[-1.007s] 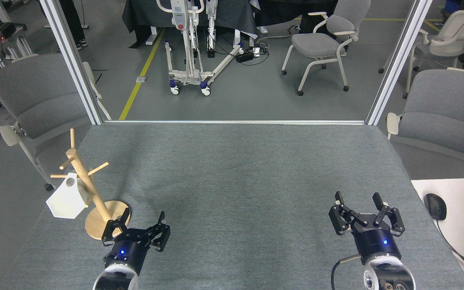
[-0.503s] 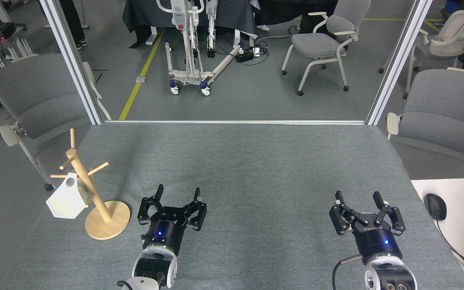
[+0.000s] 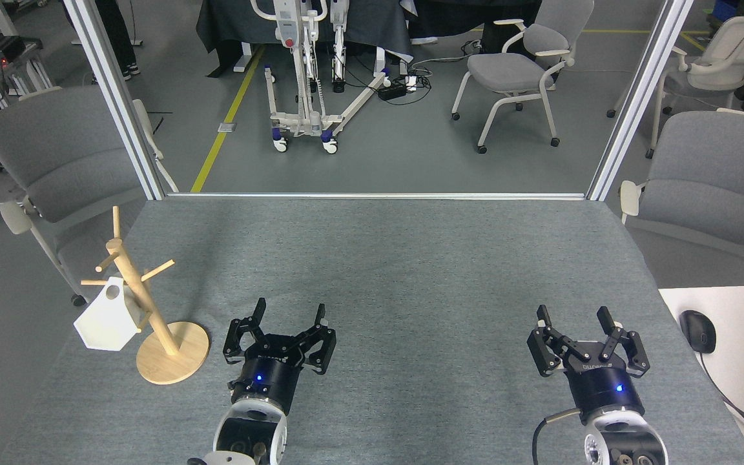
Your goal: Hang cup on storage rack
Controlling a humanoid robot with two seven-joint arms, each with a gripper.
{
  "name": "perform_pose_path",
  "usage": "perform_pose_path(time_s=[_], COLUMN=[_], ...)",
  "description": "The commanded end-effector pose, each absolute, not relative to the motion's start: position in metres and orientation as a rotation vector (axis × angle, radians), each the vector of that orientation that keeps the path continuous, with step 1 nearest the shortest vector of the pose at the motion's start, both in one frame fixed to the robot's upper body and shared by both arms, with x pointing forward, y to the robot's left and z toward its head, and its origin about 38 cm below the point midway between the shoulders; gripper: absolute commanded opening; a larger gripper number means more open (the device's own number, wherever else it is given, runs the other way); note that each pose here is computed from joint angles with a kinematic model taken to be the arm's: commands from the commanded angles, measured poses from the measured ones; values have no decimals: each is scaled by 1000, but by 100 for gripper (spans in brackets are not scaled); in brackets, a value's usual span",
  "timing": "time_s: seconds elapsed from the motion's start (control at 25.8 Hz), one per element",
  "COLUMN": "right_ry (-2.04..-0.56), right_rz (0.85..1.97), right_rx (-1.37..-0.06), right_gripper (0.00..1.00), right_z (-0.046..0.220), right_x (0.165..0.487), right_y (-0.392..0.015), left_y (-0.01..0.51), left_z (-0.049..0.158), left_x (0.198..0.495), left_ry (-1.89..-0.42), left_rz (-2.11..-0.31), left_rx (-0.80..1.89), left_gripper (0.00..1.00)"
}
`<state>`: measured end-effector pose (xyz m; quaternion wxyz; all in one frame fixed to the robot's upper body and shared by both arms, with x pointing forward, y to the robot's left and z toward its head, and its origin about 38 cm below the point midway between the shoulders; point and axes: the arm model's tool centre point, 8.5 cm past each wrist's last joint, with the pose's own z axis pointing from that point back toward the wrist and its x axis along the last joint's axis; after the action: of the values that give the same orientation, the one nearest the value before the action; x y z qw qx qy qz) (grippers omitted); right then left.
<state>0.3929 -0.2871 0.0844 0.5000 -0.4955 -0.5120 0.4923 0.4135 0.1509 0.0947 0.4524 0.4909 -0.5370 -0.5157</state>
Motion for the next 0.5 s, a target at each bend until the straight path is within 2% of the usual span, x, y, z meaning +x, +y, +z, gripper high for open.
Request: perform_pose_path(time_s=[0.0, 0.46], right_ry=[-1219, -1219], right_rz=[1201, 1204], right_rx=[-1183, -1188], right_gripper=[100, 100], right_z=[74, 74], right_x=[385, 381], right_y=[-289, -289], left_y=[152, 153], left_z=[95, 94], left_x=[414, 413], left_ry=[-1324, -1319], left_rz=[-1272, -1268], left_rx=[1213, 1217], left_gripper=[99, 99])
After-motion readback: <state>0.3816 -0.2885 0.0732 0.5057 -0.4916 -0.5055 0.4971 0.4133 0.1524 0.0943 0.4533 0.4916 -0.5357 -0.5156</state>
